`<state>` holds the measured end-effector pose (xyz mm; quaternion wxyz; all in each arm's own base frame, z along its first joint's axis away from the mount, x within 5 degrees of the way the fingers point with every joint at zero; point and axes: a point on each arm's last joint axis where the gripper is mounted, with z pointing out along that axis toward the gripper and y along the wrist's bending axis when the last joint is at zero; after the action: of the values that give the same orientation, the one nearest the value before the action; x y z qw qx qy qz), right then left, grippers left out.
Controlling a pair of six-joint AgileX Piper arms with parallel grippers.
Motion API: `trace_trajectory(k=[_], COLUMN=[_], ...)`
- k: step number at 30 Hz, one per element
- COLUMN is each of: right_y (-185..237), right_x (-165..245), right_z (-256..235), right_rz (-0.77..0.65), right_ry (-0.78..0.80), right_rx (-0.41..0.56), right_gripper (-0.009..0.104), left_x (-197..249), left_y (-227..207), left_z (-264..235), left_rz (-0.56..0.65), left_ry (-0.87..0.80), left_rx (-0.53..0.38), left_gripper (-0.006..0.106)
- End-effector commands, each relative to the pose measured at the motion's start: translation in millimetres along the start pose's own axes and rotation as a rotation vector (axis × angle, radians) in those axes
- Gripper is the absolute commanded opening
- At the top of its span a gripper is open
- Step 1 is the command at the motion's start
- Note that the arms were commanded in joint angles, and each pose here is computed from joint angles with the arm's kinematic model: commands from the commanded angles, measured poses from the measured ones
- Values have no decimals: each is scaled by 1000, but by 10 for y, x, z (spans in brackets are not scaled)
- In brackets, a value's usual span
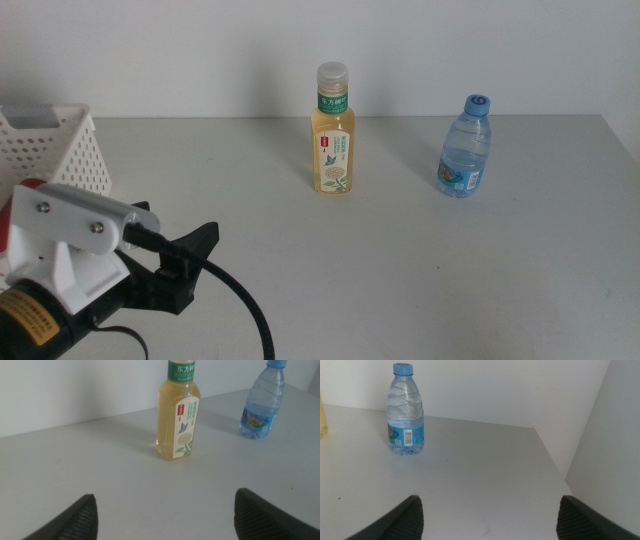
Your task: Use arms to grab the bottles and put them into the dustbin to the left of the table.
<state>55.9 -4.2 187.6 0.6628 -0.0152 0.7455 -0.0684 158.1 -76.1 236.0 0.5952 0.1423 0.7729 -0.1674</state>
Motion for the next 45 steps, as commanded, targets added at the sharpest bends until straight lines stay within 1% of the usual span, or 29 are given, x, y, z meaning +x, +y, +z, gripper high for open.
trace_trajectory(k=[1, 3, 9, 11, 14, 18, 21, 23, 25, 28, 30, 32, 33, 35, 40, 45], right_y=[-20, -20, -20, -20, -20, -20, -20, -20, -20, -20, -20, -20, -20, -20, -20, -20], right_x=[-106, -106, -106, -106, -106, -106, -106, -106, -106, -106, -106, -106, -106, -106, -106, -106], right_z=[-27, -27, -27, -27, -27, -27, -27, -27, -27, -27, -27, -27, -27, -27, -27, -27], right_rz=[-12, -12, -12, -12, -12, -12, -12, -12, -12, -12, -12, -12, -12, -12, -12, -12], right_ry=[-101, -101, -101, -101, -101, -101, -101, -101, -101, -101, -101, -101, -101, -101, -101, -101], right_rx=[23, 23, 23, 23, 23, 23, 23, 23, 23, 23, 23, 23, 23, 23, 23, 23], right_gripper=[69, 69, 69, 69, 69, 69, 69, 69, 69, 69, 69, 69, 69, 69, 69, 69], left_x=[-190, -209, -234, -261, -278, -290, -268, -269, -267, -266, -266, -275, -287, -306, -323, -278], left_y=[-34, -37, -33, -69, -156, -286, -385, -457, -494, -499, -504, -499, -492, -505, -495, -491], left_z=[65, 145, 478, 610, 826, 1104, 1306, 1427, 1530, 1688, 1794, 1889, 1921, 2001, 2168, 2322], left_rz=[-26, -24, -62, -95, -107, -127, -134, -137, -128, -127, -102, -32, -3, 17, -33, -52], left_ry=[-152, -156, -76, -60, -33, -12, -18, -46, -80, -112, -108, -107, -111, -118, -126, -131], left_rx=[29, 32, 20, 35, 58, 81, 91, 97, 89, 63, 56, 41, 37, 35, 2, -20], left_gripper=[94, 94, 94, 94, 93, 88, 81, 76, 73, 76, 82, 92, 94, 94, 94, 94])
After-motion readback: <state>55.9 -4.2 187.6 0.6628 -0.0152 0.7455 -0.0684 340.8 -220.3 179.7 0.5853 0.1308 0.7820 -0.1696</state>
